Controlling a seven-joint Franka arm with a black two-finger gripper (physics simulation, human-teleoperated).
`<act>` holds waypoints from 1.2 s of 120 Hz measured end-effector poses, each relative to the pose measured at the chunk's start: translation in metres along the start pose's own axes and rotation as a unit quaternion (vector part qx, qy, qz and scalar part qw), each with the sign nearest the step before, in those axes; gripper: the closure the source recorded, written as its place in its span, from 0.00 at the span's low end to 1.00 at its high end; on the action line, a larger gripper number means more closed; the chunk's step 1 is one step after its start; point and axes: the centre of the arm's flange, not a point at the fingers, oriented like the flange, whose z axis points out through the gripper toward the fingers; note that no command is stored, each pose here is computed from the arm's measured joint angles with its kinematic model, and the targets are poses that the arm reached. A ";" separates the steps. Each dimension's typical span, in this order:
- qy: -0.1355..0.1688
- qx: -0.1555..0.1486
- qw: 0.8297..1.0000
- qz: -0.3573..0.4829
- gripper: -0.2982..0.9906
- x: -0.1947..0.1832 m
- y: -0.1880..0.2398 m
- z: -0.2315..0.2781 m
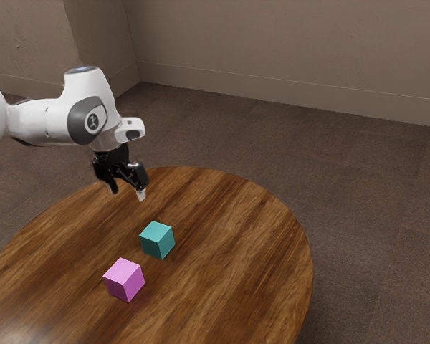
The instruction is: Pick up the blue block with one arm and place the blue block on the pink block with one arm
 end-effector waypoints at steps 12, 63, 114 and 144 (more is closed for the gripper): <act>0.006 0.002 1.000 0.010 0.23 0.006 0.015 0.018; -0.016 -0.012 1.000 0.010 0.23 -0.001 0.038 0.073; -0.027 -0.020 0.999 0.003 0.23 0.002 0.046 0.107; -0.038 -0.019 0.999 -0.005 0.23 0.007 0.041 0.134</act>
